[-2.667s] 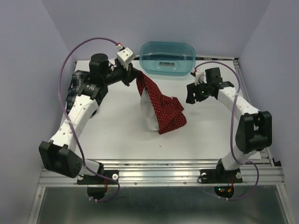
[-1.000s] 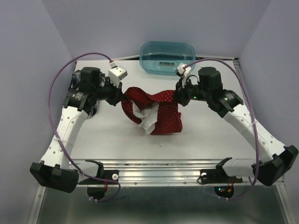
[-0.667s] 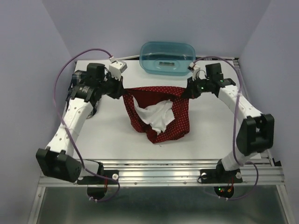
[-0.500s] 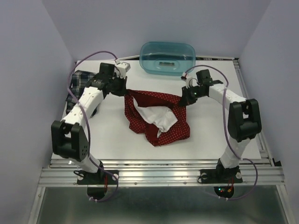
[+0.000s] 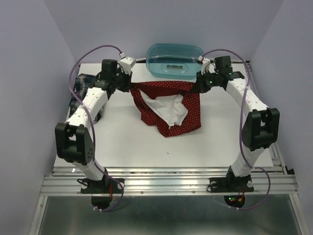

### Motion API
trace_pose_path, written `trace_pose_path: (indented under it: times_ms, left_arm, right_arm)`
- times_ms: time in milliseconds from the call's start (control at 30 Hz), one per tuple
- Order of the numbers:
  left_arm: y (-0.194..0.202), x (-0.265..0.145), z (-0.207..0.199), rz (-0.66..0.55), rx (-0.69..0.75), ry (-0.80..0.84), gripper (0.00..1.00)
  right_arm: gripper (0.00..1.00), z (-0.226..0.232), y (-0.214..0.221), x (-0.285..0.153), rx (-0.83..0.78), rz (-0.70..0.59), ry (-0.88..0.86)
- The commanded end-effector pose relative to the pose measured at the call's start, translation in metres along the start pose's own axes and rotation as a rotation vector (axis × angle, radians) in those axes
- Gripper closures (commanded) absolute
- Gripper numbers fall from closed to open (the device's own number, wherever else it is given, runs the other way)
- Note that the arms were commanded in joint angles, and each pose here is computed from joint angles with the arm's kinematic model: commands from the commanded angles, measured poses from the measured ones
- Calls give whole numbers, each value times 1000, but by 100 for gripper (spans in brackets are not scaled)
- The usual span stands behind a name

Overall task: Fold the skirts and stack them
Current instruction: Flatten the skirt out

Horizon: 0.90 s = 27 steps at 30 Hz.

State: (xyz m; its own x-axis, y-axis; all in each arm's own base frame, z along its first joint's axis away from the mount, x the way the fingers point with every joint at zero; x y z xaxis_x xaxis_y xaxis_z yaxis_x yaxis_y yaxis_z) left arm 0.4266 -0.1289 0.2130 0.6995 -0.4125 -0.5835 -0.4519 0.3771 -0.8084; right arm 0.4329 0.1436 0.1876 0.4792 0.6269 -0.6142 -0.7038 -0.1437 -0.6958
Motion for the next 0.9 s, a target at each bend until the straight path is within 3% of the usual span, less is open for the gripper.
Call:
trace_pose_path:
  times_ms: [0, 67, 100, 167, 200, 233, 267, 300, 333, 367, 400, 433, 467, 500, 567, 667, 767, 833, 867]
  left_arm:
    - [-53, -83, 11, -220, 172, 33, 100]
    - [-39, -96, -4, -197, 236, 102, 100]
    - [-19, -102, -23, -163, 314, 209, 100]
    - [37, -115, -58, -42, 363, 380, 95]
    - [57, -117, -69, -10, 409, 438, 93]
    - [74, -120, -84, 9, 536, 494, 93]
    - [115, -117, -96, 120, 544, 542, 88]
    - [131, -117, -103, 155, 575, 563, 81]
    - [141, -120, -115, 165, 628, 593, 72]
    - [161, -120, -122, 207, 636, 616, 55]
    - [168, -124, -124, 228, 656, 625, 47]
    - [168, -128, -126, 221, 679, 622, 36]
    - [167, -129, -127, 223, 685, 618, 32]
    - [158, -132, -124, 205, 696, 598, 19]
    - [139, -134, -120, 165, 703, 551, 17]
    - [82, -129, -113, 24, 642, 478, 16]
    - [44, -99, -103, -47, 549, 419, 20]
    - [40, -70, -96, -12, 420, 389, 23]
    - [20, -58, -88, -61, 398, 341, 25]
  right_arm:
    - [99, 31, -33, -70, -173, -88, -24]
    - [99, 46, -15, -82, -264, -37, -91]
    - [99, 54, 15, -89, -243, 41, -123]
    - [99, 69, 51, -87, -290, 132, -190]
    - [99, 84, 93, -80, -271, 251, -254]
    - [96, 96, 112, -81, -289, 298, -289]
    - [90, 115, 153, -74, -300, 413, -357]
    - [82, 116, 152, -77, -314, 402, -355]
    - [42, 137, 185, -76, -344, 486, -419]
    - [22, 146, 199, -76, -364, 525, -440]
    - [0, 153, 209, -78, -378, 555, -457]
    - [0, 156, 215, -80, -387, 574, -465]
    - [0, 159, 210, -82, -388, 566, -468]
    - [0, 159, 206, -86, -388, 573, -454]
    - [0, 154, 174, -88, -353, 494, -404]
    - [1, 133, 117, -89, -260, 321, -382]
    - [8, 107, 76, -86, -101, 233, -345]
    - [18, 76, 68, -64, 5, 233, -301]
    - [22, 63, 63, -51, 54, 225, -242]
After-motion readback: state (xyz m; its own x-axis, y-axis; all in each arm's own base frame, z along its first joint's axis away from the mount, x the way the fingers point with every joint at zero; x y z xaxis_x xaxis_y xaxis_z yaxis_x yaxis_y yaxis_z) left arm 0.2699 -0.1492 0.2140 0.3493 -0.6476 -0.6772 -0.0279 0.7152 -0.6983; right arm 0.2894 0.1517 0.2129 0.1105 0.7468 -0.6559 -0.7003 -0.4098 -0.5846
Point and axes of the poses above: each gripper's point midway between its finger pads, its own x axis out along the fingers, its own z axis along the line the jaws close on, y = z × x, the point moved 2 cm from there along -x, back along the fingers, and after that the axes turned 8 degrees about x, right-handed, at the moved point
